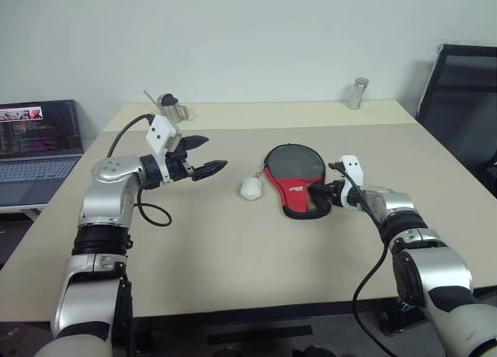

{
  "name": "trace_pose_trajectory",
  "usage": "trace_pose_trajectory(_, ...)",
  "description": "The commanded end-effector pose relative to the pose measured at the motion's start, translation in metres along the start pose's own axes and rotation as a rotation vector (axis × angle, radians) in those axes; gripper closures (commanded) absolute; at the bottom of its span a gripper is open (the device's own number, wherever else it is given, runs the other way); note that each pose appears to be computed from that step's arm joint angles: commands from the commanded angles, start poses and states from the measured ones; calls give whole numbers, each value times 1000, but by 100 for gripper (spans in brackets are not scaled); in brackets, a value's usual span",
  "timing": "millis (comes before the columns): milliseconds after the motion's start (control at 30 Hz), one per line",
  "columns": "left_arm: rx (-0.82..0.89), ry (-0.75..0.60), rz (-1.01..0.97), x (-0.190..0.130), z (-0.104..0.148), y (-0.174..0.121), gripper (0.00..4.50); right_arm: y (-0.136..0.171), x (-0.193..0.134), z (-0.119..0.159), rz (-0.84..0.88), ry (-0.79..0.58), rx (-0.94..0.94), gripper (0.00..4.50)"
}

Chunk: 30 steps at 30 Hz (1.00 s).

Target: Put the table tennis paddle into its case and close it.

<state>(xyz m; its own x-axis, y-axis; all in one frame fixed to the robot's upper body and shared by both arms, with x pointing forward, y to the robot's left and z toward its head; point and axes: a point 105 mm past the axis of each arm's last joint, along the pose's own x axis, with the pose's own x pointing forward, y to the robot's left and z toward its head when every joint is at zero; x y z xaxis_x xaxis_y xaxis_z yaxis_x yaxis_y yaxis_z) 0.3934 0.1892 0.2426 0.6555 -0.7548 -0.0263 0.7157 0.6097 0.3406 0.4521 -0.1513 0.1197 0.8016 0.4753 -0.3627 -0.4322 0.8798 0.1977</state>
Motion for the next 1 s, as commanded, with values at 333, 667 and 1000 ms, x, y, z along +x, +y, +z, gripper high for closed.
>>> trace_pose_trajectory(333, 57, -35, -6, 1, 17, 2, 0, 0, 7, 2, -73, -28, -72, 159)
trace_pose_trajectory(667, 60, -23, -8, -2, 14, 0, 0, 12, 16, -16, -42, 58, -136, 281)
trace_pose_trajectory(1000, -3, 47, -73, -26, -5, -11, 0, 40, 24, -16, 79, 71, -98, 446)
